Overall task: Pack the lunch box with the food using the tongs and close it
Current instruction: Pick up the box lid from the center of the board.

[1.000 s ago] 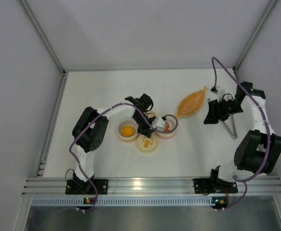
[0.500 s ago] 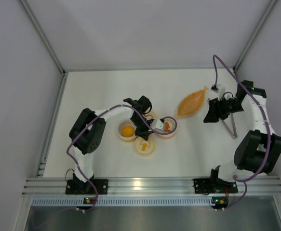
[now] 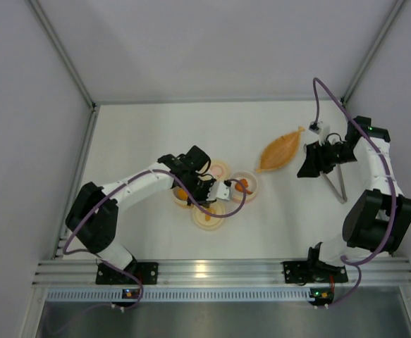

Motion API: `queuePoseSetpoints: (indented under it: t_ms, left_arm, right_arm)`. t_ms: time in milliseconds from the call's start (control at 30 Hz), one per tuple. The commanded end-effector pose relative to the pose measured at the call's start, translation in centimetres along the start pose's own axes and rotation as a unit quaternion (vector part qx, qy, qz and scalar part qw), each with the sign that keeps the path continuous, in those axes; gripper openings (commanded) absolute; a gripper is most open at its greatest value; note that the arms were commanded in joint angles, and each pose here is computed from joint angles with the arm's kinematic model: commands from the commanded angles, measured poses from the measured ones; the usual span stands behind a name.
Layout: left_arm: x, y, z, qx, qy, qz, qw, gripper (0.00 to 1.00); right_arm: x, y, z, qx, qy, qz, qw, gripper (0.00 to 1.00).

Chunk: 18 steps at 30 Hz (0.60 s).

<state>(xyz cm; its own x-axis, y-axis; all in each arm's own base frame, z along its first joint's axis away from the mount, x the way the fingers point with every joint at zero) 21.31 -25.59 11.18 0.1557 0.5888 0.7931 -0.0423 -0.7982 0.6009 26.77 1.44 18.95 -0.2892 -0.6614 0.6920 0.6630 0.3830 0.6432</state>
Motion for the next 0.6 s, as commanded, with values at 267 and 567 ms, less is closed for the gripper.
queuePoseSetpoints:
  t_ms: [267, 567]
  left_arm:
    - [-0.5, 0.4, 1.1, -0.006, 0.047, -0.004, 0.999, 0.00]
    - [-0.1, 0.0, 1.2, -0.020, 0.063, 0.007, 0.998, 0.42]
  right_arm:
    - [0.5, 1.1, 0.4, 0.013, 0.015, -0.020, 1.000, 0.53]
    - [0.5, 0.9, 0.2, 0.014, 0.011, -0.015, 1.000, 0.53]
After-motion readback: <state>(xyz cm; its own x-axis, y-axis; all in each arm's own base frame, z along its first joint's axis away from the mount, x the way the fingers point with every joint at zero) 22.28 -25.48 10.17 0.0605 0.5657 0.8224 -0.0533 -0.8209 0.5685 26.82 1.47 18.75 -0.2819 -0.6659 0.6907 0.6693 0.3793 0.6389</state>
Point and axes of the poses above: each gripper's point midway between its finger pads, its own x axis back along the fingers, its own z axis along the line the jaws close on, y = z × x, the point moved 3 cm from there along x, back along the fingers, and after that the axes turned 9 degrees about x, right-handed, at the moved point
